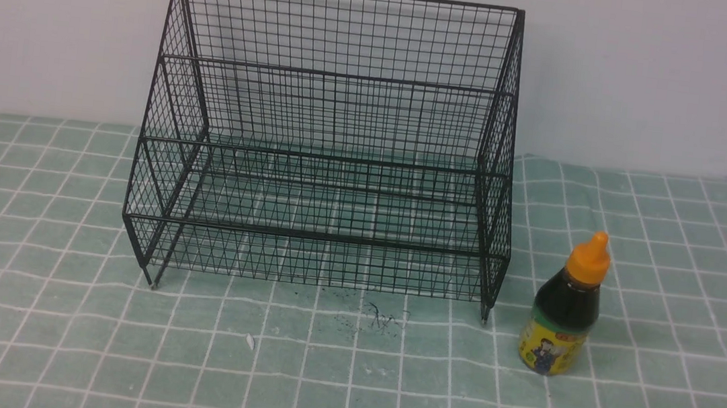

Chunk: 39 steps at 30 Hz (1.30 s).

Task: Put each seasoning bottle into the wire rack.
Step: Use the right arm to grab the condiment bottle closest to it

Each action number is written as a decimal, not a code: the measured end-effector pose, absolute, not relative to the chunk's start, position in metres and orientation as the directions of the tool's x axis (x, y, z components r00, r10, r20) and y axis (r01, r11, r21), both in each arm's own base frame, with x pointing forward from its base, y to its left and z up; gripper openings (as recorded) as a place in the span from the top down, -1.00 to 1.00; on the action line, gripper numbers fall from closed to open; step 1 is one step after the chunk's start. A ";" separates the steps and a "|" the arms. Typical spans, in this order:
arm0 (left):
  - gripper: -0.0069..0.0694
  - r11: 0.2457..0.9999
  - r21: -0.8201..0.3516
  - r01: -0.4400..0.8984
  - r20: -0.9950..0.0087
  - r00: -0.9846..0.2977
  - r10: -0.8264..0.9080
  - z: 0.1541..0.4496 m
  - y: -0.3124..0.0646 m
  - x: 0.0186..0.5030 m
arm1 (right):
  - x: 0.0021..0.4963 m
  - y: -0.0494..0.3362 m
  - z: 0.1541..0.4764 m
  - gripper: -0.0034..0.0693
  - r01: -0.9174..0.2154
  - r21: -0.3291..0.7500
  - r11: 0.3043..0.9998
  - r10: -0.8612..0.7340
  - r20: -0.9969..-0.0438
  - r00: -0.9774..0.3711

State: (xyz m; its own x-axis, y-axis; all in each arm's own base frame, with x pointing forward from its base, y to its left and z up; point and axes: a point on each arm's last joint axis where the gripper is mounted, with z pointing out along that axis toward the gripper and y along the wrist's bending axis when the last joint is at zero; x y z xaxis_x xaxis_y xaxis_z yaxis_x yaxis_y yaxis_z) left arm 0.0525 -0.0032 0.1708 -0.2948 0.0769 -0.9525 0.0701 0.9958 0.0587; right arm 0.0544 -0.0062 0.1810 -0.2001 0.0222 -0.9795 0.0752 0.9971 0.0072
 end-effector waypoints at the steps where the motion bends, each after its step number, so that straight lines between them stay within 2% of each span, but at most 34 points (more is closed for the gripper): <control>1: 0.84 0.996 0.059 0.070 -0.952 -0.295 0.077 0.171 -0.003 0.053 | 0.054 -0.006 0.181 0.95 0.075 0.007 0.997 0.022 -0.980 -0.200; 4: 0.84 0.996 0.059 0.070 -0.952 -0.295 0.077 0.171 -0.003 0.053 | 0.054 -0.006 0.181 0.95 0.075 0.007 0.997 0.022 -0.980 -0.200; 6: 0.84 0.996 0.059 0.070 -0.952 -0.295 0.077 0.171 -0.003 0.053 | 0.055 -0.005 0.183 0.95 0.069 0.059 0.996 0.070 -0.982 -0.173; 8: 0.84 0.996 0.059 0.070 -0.952 -0.295 0.077 0.171 -0.003 0.053 | 0.056 -0.003 0.187 0.95 0.054 0.156 0.986 0.161 -0.981 -0.111; 9: 0.84 0.996 0.059 0.070 -0.952 -0.295 0.077 0.171 -0.003 0.053 | 0.057 -0.001 0.196 0.95 0.021 0.294 0.955 0.295 -0.955 -0.015; 10: 0.84 0.996 0.059 0.070 -0.952 -0.295 0.077 0.171 -0.003 0.053 | 0.057 -0.001 0.201 0.95 -0.002 0.374 0.928 0.374 -0.927 0.036; 11: 0.84 0.996 0.059 0.070 -0.952 -0.295 0.077 0.171 -0.003 0.053 | 0.057 -0.001 0.203 0.95 -0.013 0.397 0.918 0.397 -0.916 0.060; 12: 0.84 0.996 0.059 0.070 -0.952 -0.295 0.077 0.171 -0.003 0.053 | 0.056 -0.001 0.211 0.95 -0.055 0.492 0.869 0.495 -0.859 0.132; 14: 0.84 0.996 0.059 0.070 -0.952 -0.295 0.077 0.171 -0.003 0.053 | 0.055 -0.003 0.217 0.95 -0.095 0.558 0.824 0.565 -0.801 0.197; 20: 0.84 0.996 0.059 0.070 -0.952 -0.295 0.077 0.171 -0.003 0.053 | 0.052 -0.005 0.225 0.95 -0.141 0.603 0.785 0.616 -0.738 0.276; 25: 0.84 0.996 0.059 0.070 -0.952 -0.296 0.077 0.171 -0.003 0.052 | 0.049 -0.003 0.241 0.95 -0.162 0.606 0.779 0.626 -0.738 0.252; 26: 0.84 0.996 0.059 0.070 -0.952 -0.296 0.077 0.171 -0.003 0.052 | 0.046 0.000 0.264 0.95 -0.155 0.571 0.806 0.592 -0.778 0.210; 29: 0.84 0.996 0.059 0.070 -0.952 -0.296 0.077 0.171 -0.003 0.052 | 0.050 0.003 0.300 0.95 -0.098 0.496 0.863 0.503 -0.861 0.076; 30: 0.84 0.996 0.059 0.070 -0.952 -0.296 0.077 0.171 -0.003 0.052 | 0.055 0.004 0.313 0.95 -0.070 0.458 0.886 0.459 -0.888 -0.006; 32: 0.84 0.996 0.059 0.070 -0.952 -0.296 0.077 0.171 -0.003 0.052 | 0.074 0.009 0.331 0.95 -0.024 0.359 0.933 0.342 -0.905 -0.252; 34: 0.84 0.996 0.059 0.070 -0.952 -0.296 0.077 0.171 -0.003 0.052 | 0.096 0.015 0.345 0.95 -0.032 0.258 0.966 0.214 -0.860 -0.464; 36: 0.84 0.996 0.059 0.070 -0.952 -0.296 0.077 0.171 -0.003 0.052 | 0.114 0.019 0.355 0.95 -0.057 0.193 0.979 0.128 -0.813 -0.569; 39: 0.84 0.996 0.059 0.070 -0.952 -0.296 0.077 0.171 -0.003 0.052 | 0.166 0.025 0.364 0.94 -0.075 0.085 0.994 0.001 -0.669 -0.743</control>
